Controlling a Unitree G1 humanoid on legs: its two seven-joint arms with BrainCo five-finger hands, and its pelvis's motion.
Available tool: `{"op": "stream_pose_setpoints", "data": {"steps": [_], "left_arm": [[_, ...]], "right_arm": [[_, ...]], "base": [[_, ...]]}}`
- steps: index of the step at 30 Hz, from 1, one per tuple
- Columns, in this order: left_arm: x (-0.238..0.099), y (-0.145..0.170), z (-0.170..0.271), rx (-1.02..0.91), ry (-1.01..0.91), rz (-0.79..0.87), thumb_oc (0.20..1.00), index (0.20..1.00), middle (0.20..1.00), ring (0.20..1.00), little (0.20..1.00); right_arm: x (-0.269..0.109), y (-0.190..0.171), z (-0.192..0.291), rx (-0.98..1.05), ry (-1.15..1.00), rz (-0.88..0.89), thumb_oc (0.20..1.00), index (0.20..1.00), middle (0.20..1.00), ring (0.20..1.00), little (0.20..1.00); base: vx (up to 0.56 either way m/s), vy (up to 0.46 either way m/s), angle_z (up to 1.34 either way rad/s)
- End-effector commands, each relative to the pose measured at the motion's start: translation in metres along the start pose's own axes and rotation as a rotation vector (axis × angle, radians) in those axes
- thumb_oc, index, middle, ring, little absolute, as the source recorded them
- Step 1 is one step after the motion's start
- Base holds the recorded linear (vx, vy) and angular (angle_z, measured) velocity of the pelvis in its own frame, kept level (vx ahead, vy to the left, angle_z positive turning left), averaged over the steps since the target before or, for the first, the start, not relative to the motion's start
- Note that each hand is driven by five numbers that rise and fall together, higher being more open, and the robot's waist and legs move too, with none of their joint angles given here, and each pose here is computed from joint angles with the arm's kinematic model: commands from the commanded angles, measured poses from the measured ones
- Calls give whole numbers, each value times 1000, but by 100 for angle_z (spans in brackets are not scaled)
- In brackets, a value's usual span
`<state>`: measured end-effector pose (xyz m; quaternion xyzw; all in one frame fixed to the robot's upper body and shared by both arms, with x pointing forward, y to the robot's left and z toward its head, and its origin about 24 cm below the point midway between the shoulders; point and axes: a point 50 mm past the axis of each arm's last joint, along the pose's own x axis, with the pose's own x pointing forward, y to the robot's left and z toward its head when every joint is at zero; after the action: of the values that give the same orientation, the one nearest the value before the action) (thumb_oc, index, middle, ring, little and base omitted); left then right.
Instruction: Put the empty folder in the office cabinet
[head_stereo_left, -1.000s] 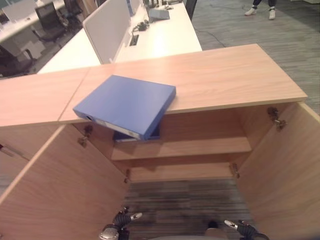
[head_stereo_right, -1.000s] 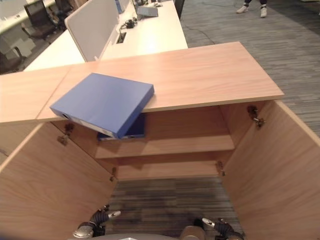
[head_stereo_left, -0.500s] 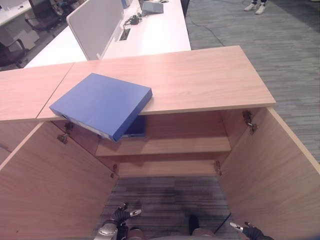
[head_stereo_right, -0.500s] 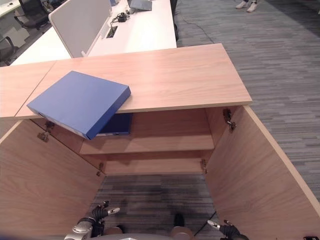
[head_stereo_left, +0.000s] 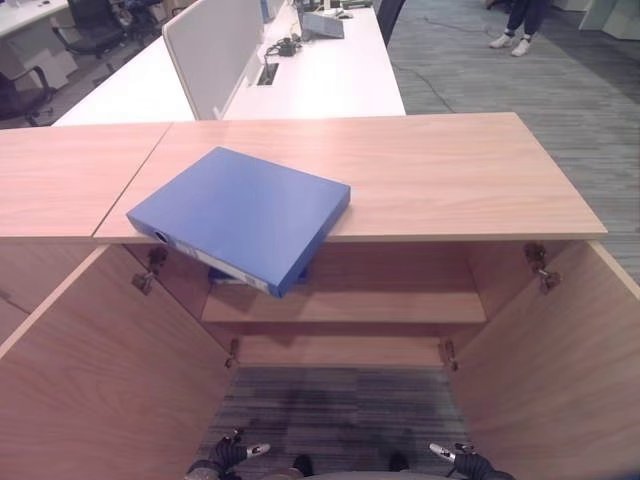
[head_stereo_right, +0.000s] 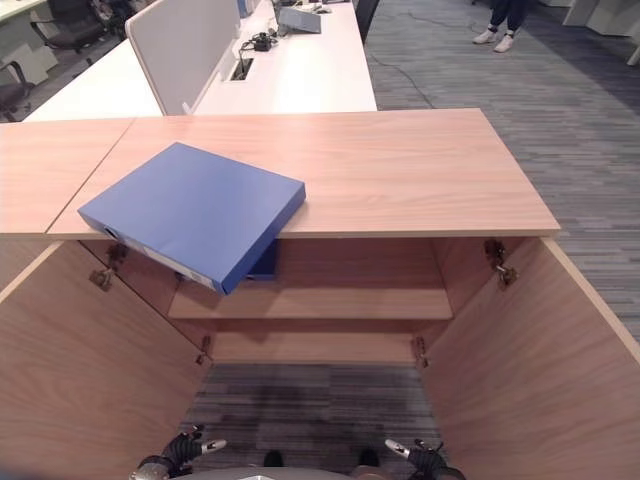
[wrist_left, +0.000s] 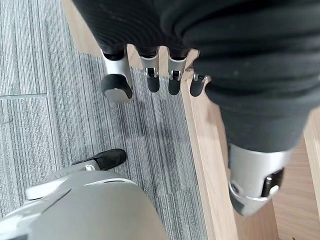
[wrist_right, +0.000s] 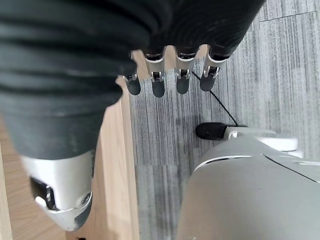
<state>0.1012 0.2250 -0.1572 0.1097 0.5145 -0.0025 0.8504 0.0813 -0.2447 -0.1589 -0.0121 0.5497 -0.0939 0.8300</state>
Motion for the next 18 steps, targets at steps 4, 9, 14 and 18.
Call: {"op": "stream_pose_setpoints", "data": {"steps": [4,9,14,18], "left_arm": [[3,14,16,36,-46,34,1000,1000,1000,1000,1000],[4,20,37,80,-135,60,1000,1000,1000,1000,1000],[-5,33,102,288,-425,153,1000,1000,1000,1000,1000],[-32,52,130,375,-622,307,1000,1000,1000,1000,1000]], "right_arm": [[2,0,7,-49,-2,3,1000,1000,1000,1000,1000],[4,5,16,-46,-31,15,1000,1000,1000,1000,1000],[5,10,27,-20,-80,10,1000,1000,1000,1000,1000],[3,17,19,16,-88,-5,1000,1000,1000,1000,1000]], "base": [[-1,128,1],[-44,111,-3],[-15,45,1],[-21,-56,22]]}}
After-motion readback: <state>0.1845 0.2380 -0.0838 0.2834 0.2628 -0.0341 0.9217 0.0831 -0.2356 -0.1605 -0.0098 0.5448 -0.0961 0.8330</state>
